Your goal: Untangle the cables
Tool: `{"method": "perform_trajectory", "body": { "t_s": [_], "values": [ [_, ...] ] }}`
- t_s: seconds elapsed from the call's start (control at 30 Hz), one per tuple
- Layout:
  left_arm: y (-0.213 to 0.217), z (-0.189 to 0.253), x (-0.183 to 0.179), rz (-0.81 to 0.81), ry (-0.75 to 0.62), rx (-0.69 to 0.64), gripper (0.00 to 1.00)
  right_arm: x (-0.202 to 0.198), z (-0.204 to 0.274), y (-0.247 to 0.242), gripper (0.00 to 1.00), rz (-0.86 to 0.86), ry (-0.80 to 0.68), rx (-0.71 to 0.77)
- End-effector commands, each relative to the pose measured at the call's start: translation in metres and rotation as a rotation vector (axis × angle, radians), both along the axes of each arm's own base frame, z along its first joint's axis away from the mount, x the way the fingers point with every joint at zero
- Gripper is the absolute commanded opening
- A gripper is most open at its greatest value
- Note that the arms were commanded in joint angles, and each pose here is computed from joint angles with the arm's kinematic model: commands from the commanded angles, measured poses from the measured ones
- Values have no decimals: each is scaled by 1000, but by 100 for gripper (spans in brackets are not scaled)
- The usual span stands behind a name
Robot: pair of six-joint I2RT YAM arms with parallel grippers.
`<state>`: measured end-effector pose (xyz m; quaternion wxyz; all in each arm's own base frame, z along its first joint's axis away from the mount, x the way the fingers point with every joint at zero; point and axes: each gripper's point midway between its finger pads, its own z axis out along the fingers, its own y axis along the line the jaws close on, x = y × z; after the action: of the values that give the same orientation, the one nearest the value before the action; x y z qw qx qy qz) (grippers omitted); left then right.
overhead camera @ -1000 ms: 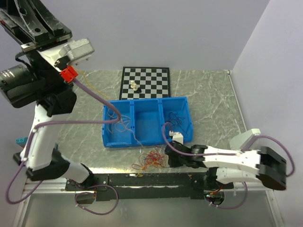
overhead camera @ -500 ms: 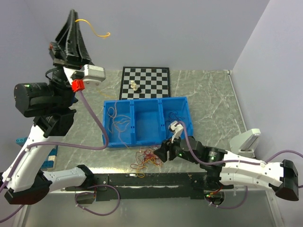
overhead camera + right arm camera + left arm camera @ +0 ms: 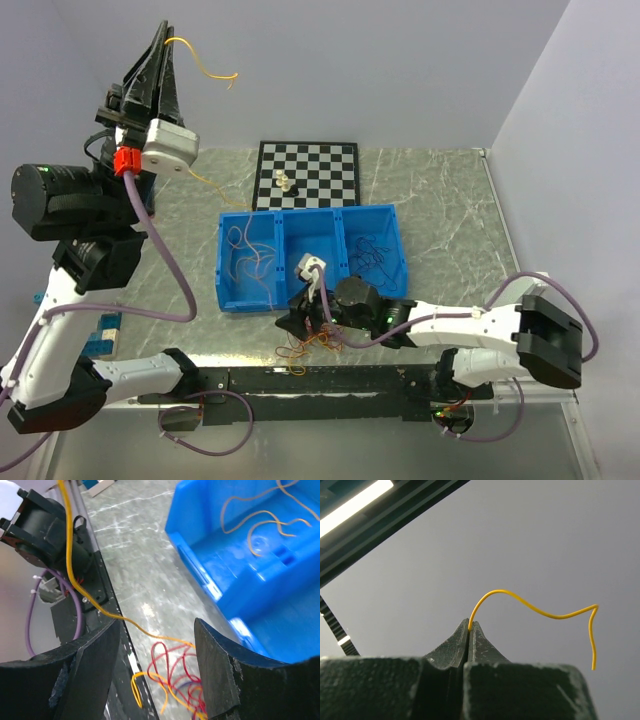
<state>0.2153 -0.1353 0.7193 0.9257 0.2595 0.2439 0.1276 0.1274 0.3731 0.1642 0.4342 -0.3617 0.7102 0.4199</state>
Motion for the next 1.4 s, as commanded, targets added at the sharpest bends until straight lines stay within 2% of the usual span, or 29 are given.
{"method": "perform_trajectory", "body": {
  "t_s": [0.0,0.3,0.4,0.43,0.5,0.57,0.7,0.87,0.97,1.07,1.2,1.37],
  "values": [
    [1,-1,-7,-50,33,-11,1,-7,40,25,68,73,-29,164],
    [-2,-8,-4,-36,33,11,1,-10,27,23,66,94,-28,126],
    [0,-8,-5,-35,31,8,1,-11,23,29,60,114,-18,109],
    [0,-8,-6,-39,32,6,1,-11,19,32,52,118,-6,95],
    [0,-9,-6,-44,39,7,1,-10,17,38,30,118,11,76],
    [-1,-12,-5,-58,58,5,1,-6,24,38,1,99,1,77],
    [-11,-42,-3,-157,204,10,1,9,62,22,0,7,-92,120],
    [-55,-154,-2,-371,553,162,3,24,131,-5,0,-96,-233,214],
    [-76,-211,-22,-524,709,263,6,24,156,-15,0,-102,-271,248],
    [-93,-257,-44,-669,875,352,13,20,163,-18,0,-88,-264,263],
    [-107,-293,-64,-797,1003,450,21,12,164,-15,0,-47,-242,267],
    [-111,-339,-68,-817,1085,537,20,4,165,-11,0,-2,-226,270]
  ]
}}
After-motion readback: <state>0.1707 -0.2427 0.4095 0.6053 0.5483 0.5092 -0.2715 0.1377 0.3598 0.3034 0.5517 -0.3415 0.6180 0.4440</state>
